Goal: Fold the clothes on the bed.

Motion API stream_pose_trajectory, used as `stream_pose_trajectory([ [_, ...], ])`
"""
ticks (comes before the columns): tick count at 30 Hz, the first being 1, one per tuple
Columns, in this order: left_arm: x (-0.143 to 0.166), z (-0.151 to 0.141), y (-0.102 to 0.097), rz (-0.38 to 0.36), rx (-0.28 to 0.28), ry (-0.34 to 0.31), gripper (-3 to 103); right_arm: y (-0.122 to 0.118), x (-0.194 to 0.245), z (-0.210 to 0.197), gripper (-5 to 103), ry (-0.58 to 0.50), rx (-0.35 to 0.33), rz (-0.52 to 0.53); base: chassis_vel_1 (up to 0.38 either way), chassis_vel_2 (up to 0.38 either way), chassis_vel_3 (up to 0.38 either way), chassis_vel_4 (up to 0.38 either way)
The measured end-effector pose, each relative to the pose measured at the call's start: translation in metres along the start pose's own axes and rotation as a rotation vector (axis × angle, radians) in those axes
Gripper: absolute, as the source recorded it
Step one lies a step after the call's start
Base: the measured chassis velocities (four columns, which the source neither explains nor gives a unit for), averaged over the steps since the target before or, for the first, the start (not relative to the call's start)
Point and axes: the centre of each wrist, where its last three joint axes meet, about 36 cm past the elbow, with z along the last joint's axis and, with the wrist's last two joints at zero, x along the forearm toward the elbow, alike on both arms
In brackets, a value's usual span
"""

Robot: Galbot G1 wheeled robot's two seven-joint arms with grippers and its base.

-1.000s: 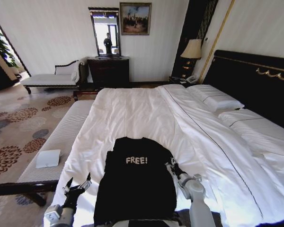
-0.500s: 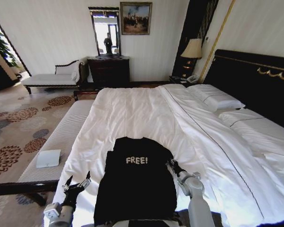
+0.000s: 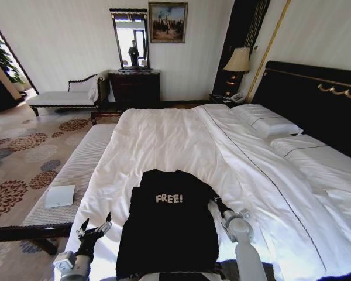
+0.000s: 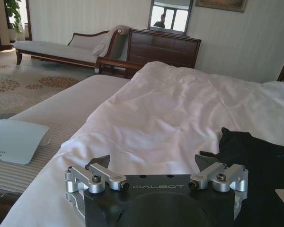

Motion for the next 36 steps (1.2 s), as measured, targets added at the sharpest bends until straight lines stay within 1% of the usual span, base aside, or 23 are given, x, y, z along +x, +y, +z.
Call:
stream_pose_trajectory([
  [2, 0.0, 0.001, 0.0, 0.0, 0.002, -0.001, 100, 0.001, -0.007, 0.002, 1, -0.032, 0.162, -0.027, 0.0, 0.0, 0.0, 0.0],
  [3, 0.0, 0.001, 0.0, 0.0, 0.002, -0.001, 100, 0.001, -0.007, 0.002, 1, -0.032, 0.162, -0.027, 0.0, 0.0, 0.0, 0.0],
  [4, 0.001, 0.001, 0.0, 0.0, 0.003, -0.002, 100, -0.001, -0.012, 0.006, 1, -0.044, 0.252, -0.04, 0.0, 0.0, 0.0, 0.0],
  [5, 0.001, 0.001, -0.001, 0.0, 0.005, -0.002, 100, -0.002, -0.015, 0.008, 1, -0.049, 0.297, -0.046, 0.0, 0.0, 0.0, 0.0],
  [6, 0.001, 0.001, -0.001, 0.001, 0.007, -0.003, 100, -0.003, -0.019, 0.011, 1, -0.052, 0.363, -0.051, 0.0, 0.0, 0.0, 0.0],
  [7, 0.001, 0.0, -0.002, 0.001, 0.009, -0.005, 100, -0.004, -0.021, 0.013, 1, -0.05, 0.392, -0.05, 0.0, 0.0, 0.0, 0.0],
  [8, 0.002, 0.0, -0.002, -0.001, 0.01, -0.006, 100, -0.005, -0.023, 0.014, 1, -0.044, 0.405, -0.045, 0.0, 0.0, 0.0, 0.0],
  [10, 0.002, 0.0, -0.001, -0.004, 0.01, -0.007, 100, -0.007, -0.024, 0.015, 1, -0.041, 0.408, -0.038, 0.0, 0.0, 0.0, 0.0],
  [13, 0.004, 0.001, 0.001, -0.008, 0.01, -0.009, 100, -0.014, -0.026, 0.015, 1, -0.029, 0.407, 0.002, 0.0, 0.0, 0.0, 0.0],
  [17, 0.004, 0.002, 0.002, -0.008, 0.01, -0.006, 100, -0.016, -0.022, 0.015, 1, -0.039, 0.411, 0.01, 0.0, 0.0, 0.0, 0.0],
  [19, 0.004, 0.002, 0.001, -0.006, 0.011, -0.006, 100, -0.004, -0.015, 0.014, 1, -0.054, 0.417, -0.027, 0.0, 0.0, 0.0, 0.0],
  [20, 0.004, 0.002, 0.001, -0.006, 0.011, -0.006, 100, -0.004, -0.015, 0.014, 1, -0.054, 0.417, -0.027, 0.0, 0.0, 0.0, 0.0],
  [21, 0.004, 0.002, 0.001, -0.006, 0.011, -0.007, 100, 0.002, -0.012, 0.015, 1, -0.057, 0.418, -0.045, 0.0, 0.0, 0.0, 0.0],
  [23, 0.004, 0.002, 0.001, -0.006, 0.011, -0.009, 100, 0.021, -0.004, 0.023, 1, -0.05, 0.429, -0.105, 0.0, 0.0, 0.0, 0.0],
  [24, 0.004, 0.001, 0.002, -0.008, 0.01, -0.01, 100, 0.027, -0.002, 0.028, 1, -0.04, 0.442, -0.121, 0.0, 0.0, 0.0, 0.0],
  [25, 0.004, 0.001, 0.002, -0.008, 0.01, -0.01, 100, 0.027, -0.002, 0.028, 1, -0.04, 0.442, -0.121, 0.0, 0.0, 0.0, 0.0],
  [28, 0.005, 0.0, 0.006, -0.018, 0.009, -0.012, 100, 0.041, 0.0, 0.058, 1, 0.007, 0.51, -0.158, 0.0, 0.0, 0.0, 0.0],
  [30, 0.006, -0.002, 0.008, -0.023, 0.01, -0.016, 100, 0.044, -0.003, 0.075, 1, 0.033, 0.531, -0.165, 0.0, 0.0, 0.0, 0.0],
  [31, 0.006, -0.002, 0.008, -0.023, 0.01, -0.016, 100, 0.044, -0.003, 0.075, 1, 0.033, 0.531, -0.165, 0.0, 0.0, 0.0, 0.0],
  [35, 0.007, -0.004, 0.014, -0.033, 0.01, -0.022, 100, 0.053, -0.009, 0.101, 1, 0.062, 0.568, -0.193, 0.0, 0.0, 0.0, 0.0],
  [36, 0.007, -0.004, 0.014, -0.033, 0.01, -0.022, 100, 0.053, -0.009, 0.101, 1, 0.062, 0.568, -0.193, 0.0, 0.0, 0.0, 0.0],
])
